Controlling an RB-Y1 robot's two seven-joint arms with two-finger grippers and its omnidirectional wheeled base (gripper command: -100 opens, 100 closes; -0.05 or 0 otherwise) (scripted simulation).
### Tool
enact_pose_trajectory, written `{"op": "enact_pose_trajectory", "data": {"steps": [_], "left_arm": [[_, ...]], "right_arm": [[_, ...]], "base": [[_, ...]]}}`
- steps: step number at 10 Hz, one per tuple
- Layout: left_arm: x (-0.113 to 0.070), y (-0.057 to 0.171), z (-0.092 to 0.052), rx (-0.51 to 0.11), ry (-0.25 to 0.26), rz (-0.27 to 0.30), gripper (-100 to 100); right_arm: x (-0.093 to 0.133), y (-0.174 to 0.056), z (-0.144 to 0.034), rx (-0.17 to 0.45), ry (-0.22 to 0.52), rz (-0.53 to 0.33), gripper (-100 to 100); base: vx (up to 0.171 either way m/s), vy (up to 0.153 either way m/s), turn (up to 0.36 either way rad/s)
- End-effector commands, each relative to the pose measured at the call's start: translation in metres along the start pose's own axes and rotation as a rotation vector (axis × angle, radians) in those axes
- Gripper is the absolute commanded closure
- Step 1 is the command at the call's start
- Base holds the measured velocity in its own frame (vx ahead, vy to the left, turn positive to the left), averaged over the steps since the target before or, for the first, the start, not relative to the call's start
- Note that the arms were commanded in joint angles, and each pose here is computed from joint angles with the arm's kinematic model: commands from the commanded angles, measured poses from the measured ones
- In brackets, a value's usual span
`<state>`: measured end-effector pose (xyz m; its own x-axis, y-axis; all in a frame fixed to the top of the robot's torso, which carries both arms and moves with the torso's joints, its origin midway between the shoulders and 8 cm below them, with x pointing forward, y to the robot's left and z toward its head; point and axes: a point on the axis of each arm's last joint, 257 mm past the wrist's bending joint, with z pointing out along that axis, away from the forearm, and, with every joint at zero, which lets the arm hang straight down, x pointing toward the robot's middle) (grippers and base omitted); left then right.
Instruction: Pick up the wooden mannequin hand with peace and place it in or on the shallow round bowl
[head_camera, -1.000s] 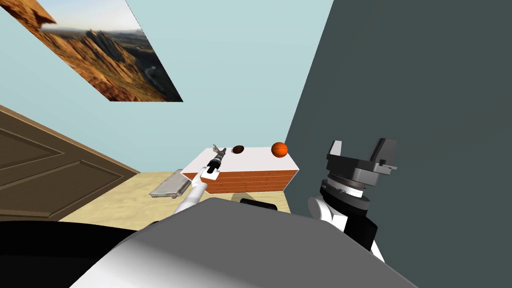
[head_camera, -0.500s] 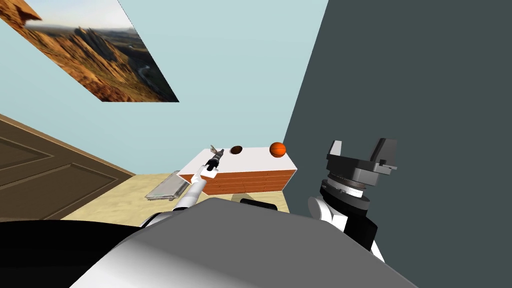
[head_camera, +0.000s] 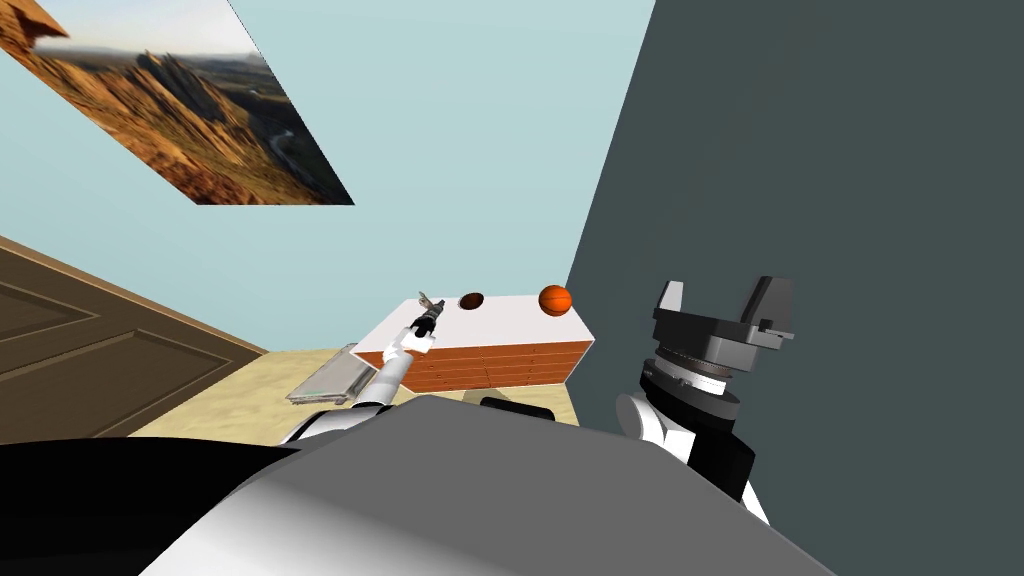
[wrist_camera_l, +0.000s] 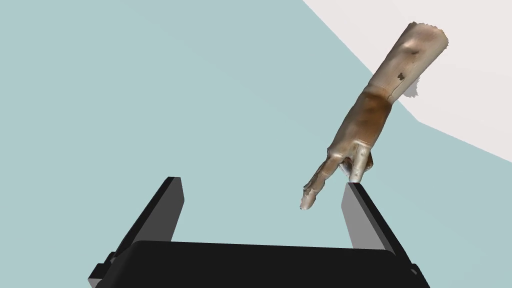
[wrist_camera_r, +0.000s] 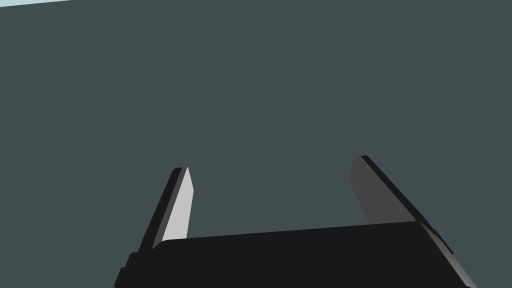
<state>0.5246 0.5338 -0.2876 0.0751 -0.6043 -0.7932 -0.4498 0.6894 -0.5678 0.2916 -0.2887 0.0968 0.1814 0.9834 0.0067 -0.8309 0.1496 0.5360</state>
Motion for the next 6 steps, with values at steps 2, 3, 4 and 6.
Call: {"op": "enact_pose_trajectory", "data": {"steps": [2,3,4,6], "left_arm": [[0.003,0.015,0.007,-0.044,0.009,0.018,-100],[-0.002,0.02,0.012,-0.065,0.006,0.031,-100],[0.003,0.027,0.011,-0.079,0.015,0.032,-100],[0.002,0.036,0.015,-0.108,0.02,0.045,-100]], "right_arm": [[0.0,0.0,0.0,0.0,0.0,0.0,0],[0.0,0.0,0.0,0.0,0.0,0.0,0],[0.0,0.0,0.0,0.0,0.0,0.0,0],[0.0,0.0,0.0,0.0,0.0,0.0,0]], "base": [[0.013,0.012,0.002],[0.028,0.037,0.006],[0.037,0.031,-0.001],[0.033,0.018,0.01]]}}
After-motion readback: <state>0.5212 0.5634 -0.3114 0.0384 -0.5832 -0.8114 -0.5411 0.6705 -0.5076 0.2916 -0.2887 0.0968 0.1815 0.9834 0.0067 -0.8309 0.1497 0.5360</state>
